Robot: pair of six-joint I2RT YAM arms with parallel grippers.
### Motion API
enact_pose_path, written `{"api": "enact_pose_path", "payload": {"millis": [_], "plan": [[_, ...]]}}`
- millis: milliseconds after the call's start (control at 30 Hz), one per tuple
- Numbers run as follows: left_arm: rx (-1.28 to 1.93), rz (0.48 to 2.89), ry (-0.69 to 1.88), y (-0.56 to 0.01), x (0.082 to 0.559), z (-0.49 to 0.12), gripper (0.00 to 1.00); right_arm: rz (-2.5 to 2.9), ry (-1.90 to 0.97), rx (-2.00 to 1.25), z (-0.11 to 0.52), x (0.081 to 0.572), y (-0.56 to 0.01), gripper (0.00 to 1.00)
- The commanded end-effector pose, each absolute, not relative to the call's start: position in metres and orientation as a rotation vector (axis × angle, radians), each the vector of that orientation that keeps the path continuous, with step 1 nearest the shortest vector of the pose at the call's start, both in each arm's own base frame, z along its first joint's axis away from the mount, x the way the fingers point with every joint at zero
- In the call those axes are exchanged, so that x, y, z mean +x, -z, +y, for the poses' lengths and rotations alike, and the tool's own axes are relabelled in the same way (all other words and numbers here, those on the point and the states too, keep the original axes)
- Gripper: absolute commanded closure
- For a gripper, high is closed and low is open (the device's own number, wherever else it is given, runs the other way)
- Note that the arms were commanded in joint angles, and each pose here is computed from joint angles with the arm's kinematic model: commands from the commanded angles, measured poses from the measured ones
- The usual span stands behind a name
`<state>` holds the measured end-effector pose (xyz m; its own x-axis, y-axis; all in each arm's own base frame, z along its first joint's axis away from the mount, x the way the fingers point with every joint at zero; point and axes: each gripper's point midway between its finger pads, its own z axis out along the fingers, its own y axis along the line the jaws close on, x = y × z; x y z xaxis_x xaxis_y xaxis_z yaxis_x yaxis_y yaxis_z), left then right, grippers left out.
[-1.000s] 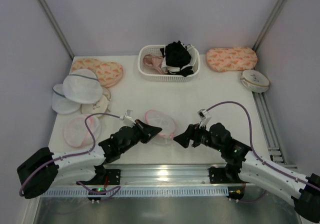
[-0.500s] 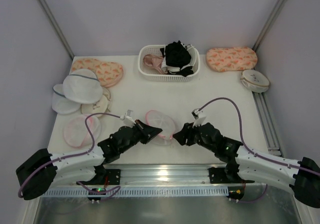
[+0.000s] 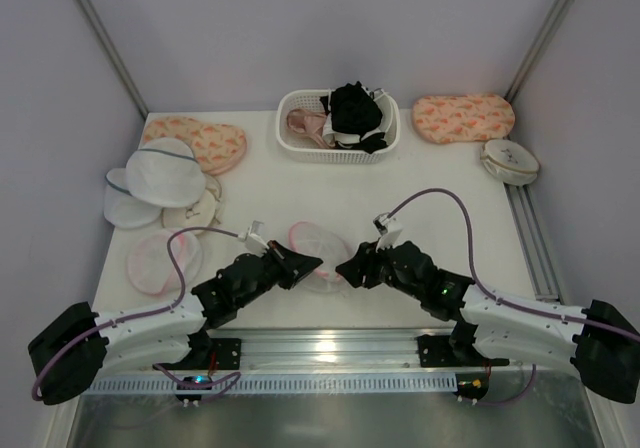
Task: Unzip the laundry bag and remove the bra
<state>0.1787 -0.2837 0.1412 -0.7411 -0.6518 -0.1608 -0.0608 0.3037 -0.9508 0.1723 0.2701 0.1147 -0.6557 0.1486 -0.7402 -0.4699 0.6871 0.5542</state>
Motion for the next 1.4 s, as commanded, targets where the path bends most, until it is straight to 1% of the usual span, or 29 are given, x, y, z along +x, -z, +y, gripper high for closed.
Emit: {"api": "enact_pose_path", "payload": {"millis": [0,767,800,1000,1033,1100,1133,1233,1267,1367], "plan": [[-0.65,2.02,1.466,-0.144,0.181,-0.282,1.0,1.985,-1.041,-0.224,0.276,0.173,-0.143,0.53],[-0.661,1.977,1.511,-0.161,0.181,-0.28,1.0,2.05,-1.025,-0.25,0.279,0.16,-0.117,0.54],[-0.655,1.981,1.519,-0.161,0.18,-0.282,1.0,2.045,-1.027,-0.251,0.28,0.161,-0.118,0.58],[-0.637,1.996,1.546,-0.163,0.177,-0.287,1.0,2.006,-1.005,-0.254,0.289,0.173,-0.128,0.59],[-0.638,2.0,1.549,-0.162,0.177,-0.288,1.0,2.002,-1.004,-0.258,0.291,0.174,-0.129,0.64],[-0.641,2.002,1.554,-0.161,0.176,-0.288,1.0,1.996,-1.005,-0.263,0.296,0.177,-0.133,0.68],[-0.64,1.999,1.557,-0.162,0.176,-0.288,1.0,1.995,-0.999,-0.265,0.297,0.178,-0.133,0.75],[-0.641,2.002,1.554,-0.161,0.176,-0.287,1.0,1.993,-0.975,-0.25,0.295,0.183,-0.132,0.88],[-0.64,1.998,1.55,-0.162,0.176,-0.286,1.0,1.991,-0.967,-0.246,0.293,0.183,-0.132,0.96],[-0.645,1.995,1.537,-0.161,0.176,-0.283,1.0,2.01,-0.92,-0.234,0.284,0.184,-0.128,0.96]]}}
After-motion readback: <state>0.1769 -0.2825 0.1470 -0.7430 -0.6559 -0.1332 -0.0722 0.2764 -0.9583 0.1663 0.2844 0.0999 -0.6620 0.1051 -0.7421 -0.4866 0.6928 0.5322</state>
